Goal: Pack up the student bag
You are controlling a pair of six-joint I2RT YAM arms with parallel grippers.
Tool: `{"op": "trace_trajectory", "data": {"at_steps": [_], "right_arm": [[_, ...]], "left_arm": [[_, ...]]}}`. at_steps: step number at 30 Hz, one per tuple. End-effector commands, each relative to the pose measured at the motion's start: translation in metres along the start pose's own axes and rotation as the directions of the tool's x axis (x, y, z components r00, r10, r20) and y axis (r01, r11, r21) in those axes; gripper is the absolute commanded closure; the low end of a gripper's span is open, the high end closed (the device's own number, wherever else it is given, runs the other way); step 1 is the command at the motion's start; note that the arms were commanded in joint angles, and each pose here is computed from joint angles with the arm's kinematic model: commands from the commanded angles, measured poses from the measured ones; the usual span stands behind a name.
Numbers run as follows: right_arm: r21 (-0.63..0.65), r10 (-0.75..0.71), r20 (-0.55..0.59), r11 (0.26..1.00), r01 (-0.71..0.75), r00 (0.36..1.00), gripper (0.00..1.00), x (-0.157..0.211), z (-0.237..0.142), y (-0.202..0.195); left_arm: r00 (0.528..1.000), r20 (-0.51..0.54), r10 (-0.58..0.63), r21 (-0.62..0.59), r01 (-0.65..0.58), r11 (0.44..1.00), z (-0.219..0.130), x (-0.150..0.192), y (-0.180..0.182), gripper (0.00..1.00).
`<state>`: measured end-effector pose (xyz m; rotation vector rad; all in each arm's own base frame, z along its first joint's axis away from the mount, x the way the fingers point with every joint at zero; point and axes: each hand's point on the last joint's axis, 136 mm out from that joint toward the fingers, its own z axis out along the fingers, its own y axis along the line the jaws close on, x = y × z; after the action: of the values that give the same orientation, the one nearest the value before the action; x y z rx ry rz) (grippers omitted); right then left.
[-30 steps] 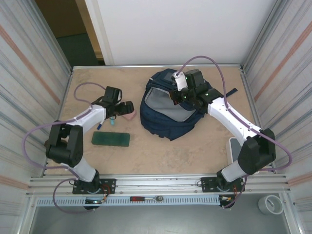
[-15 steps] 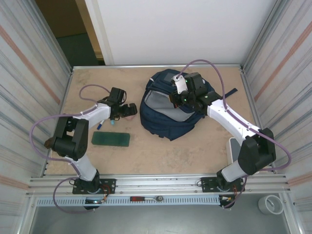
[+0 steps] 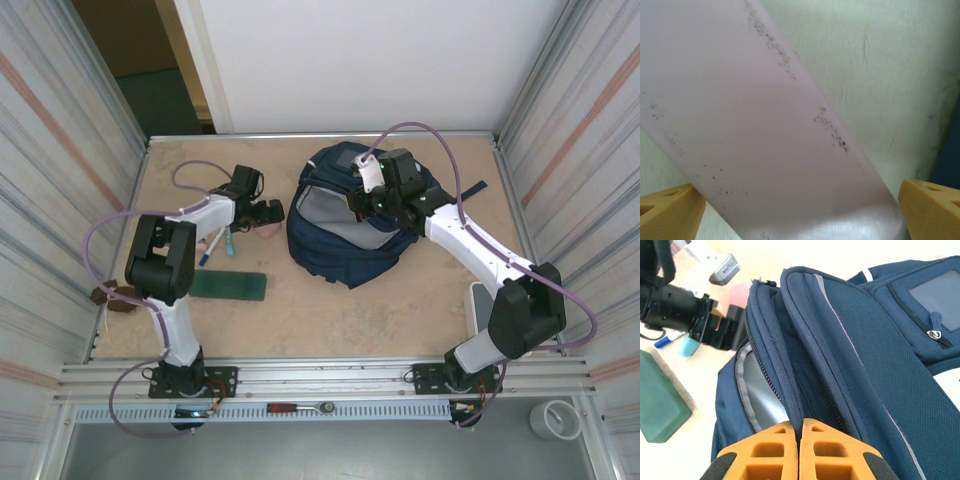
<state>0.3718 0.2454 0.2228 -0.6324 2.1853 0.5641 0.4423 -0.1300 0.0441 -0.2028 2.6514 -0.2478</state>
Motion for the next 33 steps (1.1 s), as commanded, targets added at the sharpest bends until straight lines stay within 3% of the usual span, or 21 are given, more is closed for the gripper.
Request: {"op": "trace_trajectory", "data": {"at_steps": [1,10,20,23,27,33], "right_arm": [[-0.024,0.025,0.023,0.999,-0.025,0.999,1.00,-0.007,0.001,0.002],[-0.037,0.033,0.011,0.999,-0.032,0.999,1.00,-0.003,0.006,0.004],[-0.029,0.043,0.045,0.999,-0.042,0.998,1.00,-0.012,-0.006,0.004],[-0.022,0.081,0.059,0.997,-0.080,0.995,1.00,-0.017,-0.011,-0.002],[-0.039,0.175,0.090,0.984,-0.172,0.980,1.00,-0.026,-0.021,-0.017],[-0.099,0.262,0.093,0.962,-0.253,0.960,1.00,-0.047,-0.030,-0.031]], "left_arm": [[0.999,0.001,0.032,-0.042,-0.032,0.999,0.005,-0.012,0.005,0.01],[0.998,-0.022,0.058,-0.093,-0.060,0.994,0.025,-0.024,0.007,0.04],[0.995,-0.028,0.095,-0.087,-0.097,0.991,0.025,-0.013,0.001,0.33],[0.994,0.037,0.100,-0.071,-0.097,0.993,0.002,-0.029,-0.005,0.41],[0.982,0.170,0.083,0.017,-0.087,0.996,-0.055,-0.047,-0.024,0.45],[0.964,0.267,0.014,0.268,-0.088,0.959,-0.137,-0.021,-0.070,0.46]]}}
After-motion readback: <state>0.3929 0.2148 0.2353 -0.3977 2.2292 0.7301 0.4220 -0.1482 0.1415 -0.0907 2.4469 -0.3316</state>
